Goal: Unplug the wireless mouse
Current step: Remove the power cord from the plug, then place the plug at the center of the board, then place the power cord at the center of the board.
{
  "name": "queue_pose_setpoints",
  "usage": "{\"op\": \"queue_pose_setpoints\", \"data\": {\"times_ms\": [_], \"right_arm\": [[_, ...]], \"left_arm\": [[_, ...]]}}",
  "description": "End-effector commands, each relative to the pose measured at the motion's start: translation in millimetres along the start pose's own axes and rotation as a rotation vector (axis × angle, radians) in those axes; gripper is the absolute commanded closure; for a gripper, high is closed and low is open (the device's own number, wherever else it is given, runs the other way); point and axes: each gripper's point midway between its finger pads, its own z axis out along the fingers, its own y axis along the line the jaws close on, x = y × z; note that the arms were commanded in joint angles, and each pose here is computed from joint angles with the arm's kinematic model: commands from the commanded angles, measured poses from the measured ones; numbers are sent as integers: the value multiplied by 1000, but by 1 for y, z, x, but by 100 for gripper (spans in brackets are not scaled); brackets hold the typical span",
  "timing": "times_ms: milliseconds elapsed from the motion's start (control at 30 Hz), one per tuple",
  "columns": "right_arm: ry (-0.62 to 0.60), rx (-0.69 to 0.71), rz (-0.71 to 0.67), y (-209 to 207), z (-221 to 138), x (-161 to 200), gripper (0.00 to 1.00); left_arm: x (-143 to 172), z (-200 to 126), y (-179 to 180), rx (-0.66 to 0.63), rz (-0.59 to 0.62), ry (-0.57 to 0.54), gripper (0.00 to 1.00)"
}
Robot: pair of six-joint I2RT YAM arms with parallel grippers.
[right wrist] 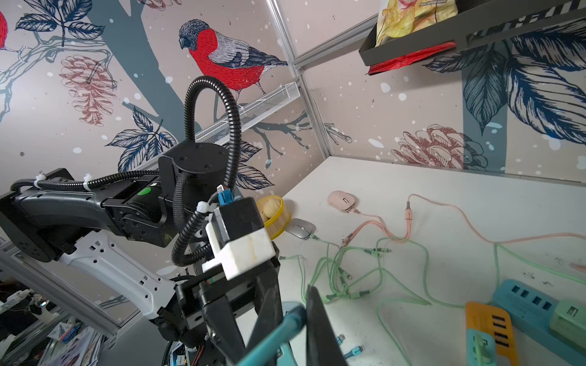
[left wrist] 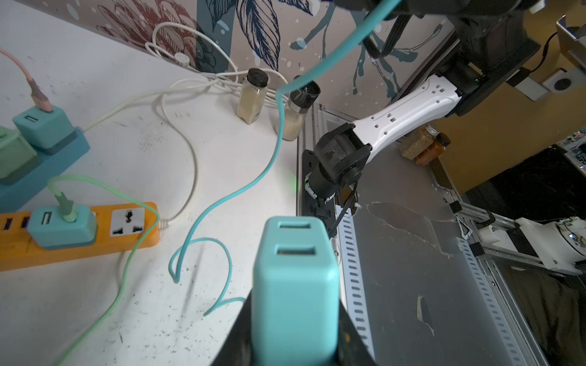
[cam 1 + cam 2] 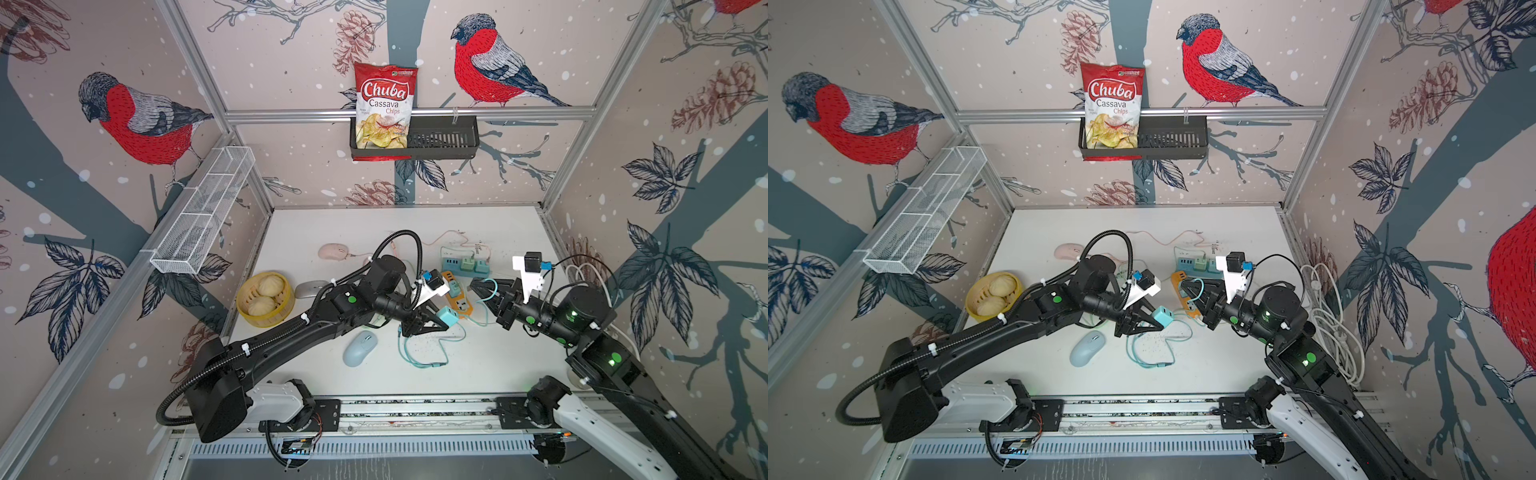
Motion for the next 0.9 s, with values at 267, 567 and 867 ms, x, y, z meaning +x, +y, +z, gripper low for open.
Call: {"op": "queue_pose_setpoints", "data": {"times_ms": [267,567,867], "right_arm": [[177,83,89,-34,23,61,100],[399,76,293,-31,38,189,100],[538,263,379,-52,38,263,99]], "left_arm": [[67,-26,53,-383,-157,282,100],[146,-26,66,-525,-409,544,100],[198,-1,78,-480,-534,726,100]]}}
